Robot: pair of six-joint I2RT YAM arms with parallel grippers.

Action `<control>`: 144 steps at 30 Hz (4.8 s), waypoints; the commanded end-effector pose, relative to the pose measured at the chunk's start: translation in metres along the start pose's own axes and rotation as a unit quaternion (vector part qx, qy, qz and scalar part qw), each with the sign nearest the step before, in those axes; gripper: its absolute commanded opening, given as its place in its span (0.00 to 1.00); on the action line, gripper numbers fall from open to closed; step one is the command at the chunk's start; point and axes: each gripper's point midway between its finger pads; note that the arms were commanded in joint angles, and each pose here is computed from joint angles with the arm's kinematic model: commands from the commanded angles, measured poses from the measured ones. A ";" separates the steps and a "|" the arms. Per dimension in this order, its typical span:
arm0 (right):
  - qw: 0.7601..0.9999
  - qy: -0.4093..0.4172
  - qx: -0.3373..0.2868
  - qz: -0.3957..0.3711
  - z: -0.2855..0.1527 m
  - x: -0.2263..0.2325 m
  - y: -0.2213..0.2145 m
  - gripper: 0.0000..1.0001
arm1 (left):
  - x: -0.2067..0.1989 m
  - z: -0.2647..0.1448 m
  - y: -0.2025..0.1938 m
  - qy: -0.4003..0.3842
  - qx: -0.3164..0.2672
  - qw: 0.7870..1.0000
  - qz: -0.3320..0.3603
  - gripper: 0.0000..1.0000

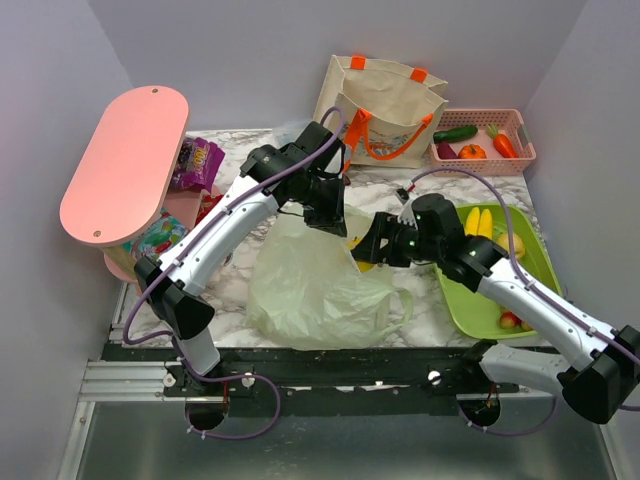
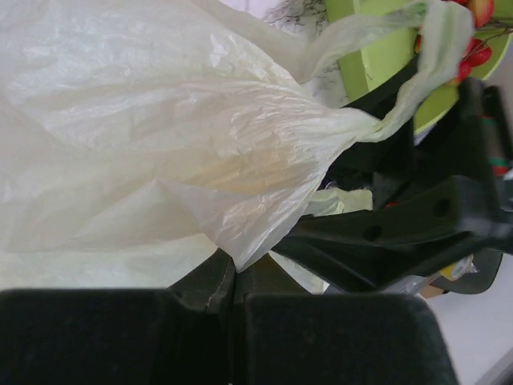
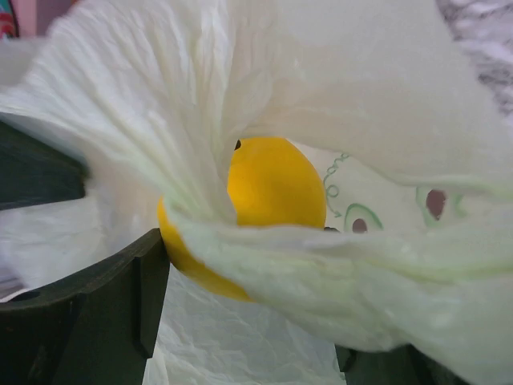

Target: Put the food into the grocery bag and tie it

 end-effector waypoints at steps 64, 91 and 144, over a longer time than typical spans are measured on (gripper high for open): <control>0.980 0.195 0.019 -0.043 -0.040 0.071 -0.029 0.71 | 0.001 0.000 0.009 -0.018 0.009 1.000 0.005 0.00; 0.976 0.211 0.016 -0.046 -0.046 0.079 -0.023 0.14 | 0.005 -0.048 0.010 0.006 -0.063 0.997 -0.041 0.90; 0.959 -0.206 -0.195 -0.020 -0.145 -0.021 0.084 0.92 | -0.011 0.012 -0.100 0.103 -0.059 0.993 0.019 0.84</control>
Point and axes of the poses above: each gripper's point midway between its finger pads, its own z axis out along the fingers, its own x axis along the line the jaws close on, y = z × x, and after that the axes turned 14 degrees about -z, right-handed
